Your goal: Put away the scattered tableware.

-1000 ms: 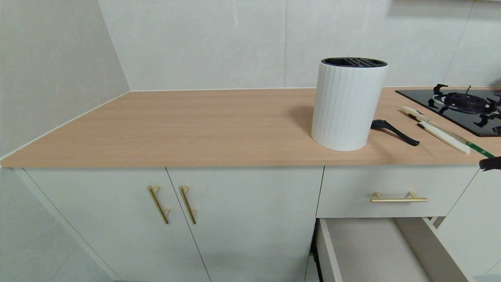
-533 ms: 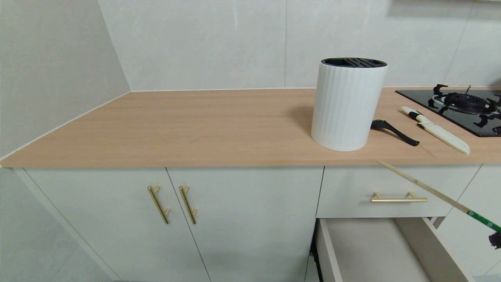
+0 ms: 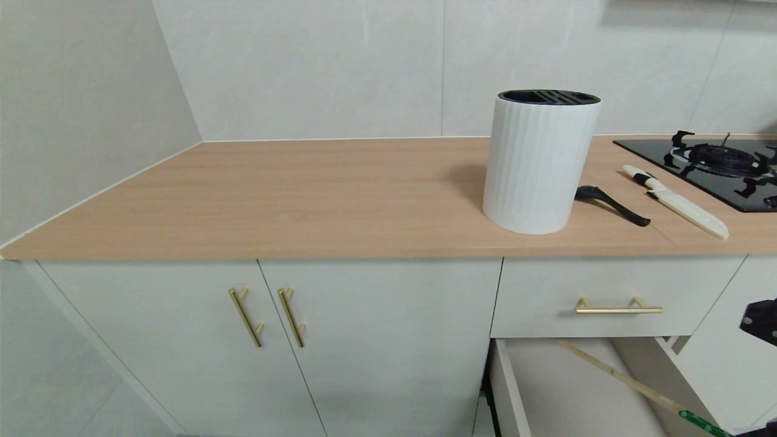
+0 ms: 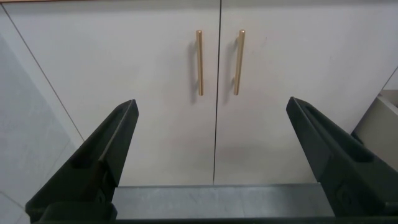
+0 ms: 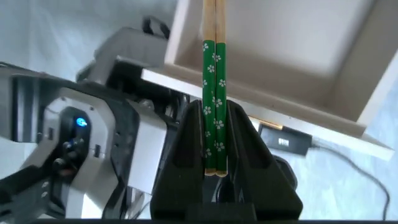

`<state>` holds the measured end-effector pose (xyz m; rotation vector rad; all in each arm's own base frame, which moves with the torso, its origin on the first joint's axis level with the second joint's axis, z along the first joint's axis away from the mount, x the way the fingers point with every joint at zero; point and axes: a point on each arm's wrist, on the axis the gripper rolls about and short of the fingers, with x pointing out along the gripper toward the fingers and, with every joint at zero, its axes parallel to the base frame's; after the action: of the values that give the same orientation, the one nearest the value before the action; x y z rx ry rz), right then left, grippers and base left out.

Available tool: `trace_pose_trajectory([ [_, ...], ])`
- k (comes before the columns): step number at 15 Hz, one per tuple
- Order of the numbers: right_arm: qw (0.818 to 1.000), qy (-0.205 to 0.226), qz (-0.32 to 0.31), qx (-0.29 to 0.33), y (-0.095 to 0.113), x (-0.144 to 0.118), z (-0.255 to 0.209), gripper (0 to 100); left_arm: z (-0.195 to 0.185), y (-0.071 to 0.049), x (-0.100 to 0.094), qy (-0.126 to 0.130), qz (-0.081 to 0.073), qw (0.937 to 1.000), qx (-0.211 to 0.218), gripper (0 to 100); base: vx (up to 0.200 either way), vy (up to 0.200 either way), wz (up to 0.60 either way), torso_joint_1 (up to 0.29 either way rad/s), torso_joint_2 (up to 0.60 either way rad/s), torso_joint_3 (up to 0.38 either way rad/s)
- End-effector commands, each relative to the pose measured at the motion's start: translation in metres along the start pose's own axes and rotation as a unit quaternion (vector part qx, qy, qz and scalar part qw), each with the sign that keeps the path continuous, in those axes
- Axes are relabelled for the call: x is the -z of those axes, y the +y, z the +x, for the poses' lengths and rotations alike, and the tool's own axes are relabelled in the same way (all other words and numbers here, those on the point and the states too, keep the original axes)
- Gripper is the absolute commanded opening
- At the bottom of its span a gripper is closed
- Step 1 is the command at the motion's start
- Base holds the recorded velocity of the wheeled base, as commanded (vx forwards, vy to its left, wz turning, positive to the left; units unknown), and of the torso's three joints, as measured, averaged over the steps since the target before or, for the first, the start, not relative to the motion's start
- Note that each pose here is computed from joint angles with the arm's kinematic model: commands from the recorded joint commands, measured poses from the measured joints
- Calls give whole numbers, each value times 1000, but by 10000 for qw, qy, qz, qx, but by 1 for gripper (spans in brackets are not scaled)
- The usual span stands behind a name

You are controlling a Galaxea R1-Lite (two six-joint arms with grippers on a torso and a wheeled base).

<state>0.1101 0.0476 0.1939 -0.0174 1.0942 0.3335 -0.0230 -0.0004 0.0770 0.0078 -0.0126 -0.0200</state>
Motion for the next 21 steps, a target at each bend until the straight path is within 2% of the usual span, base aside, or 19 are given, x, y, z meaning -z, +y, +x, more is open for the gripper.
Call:
trace_pose_trajectory([
  [1,9973,704,118,142,-2,-11,48,0,0,0,0,1,0,10000,0,100,0,0,0,0,0,0],
  [4,9965,746,304,208,-8,-16,83,0,0,0,0,1,0,10000,0,100,0,0,0,0,0,0],
  [7,9911,1066,681,411,-17,-24,113,0,0,0,0,1,0,10000,0,100,0,0,0,0,0,0],
  [12,9904,960,857,513,-22,-30,123,0,0,0,0,1,0,10000,0,100,0,0,0,-8,30,22],
  [21,9922,708,845,581,-23,-39,134,0,0,0,0,1,0,10000,0,100,0,0,0,-82,411,325],
])
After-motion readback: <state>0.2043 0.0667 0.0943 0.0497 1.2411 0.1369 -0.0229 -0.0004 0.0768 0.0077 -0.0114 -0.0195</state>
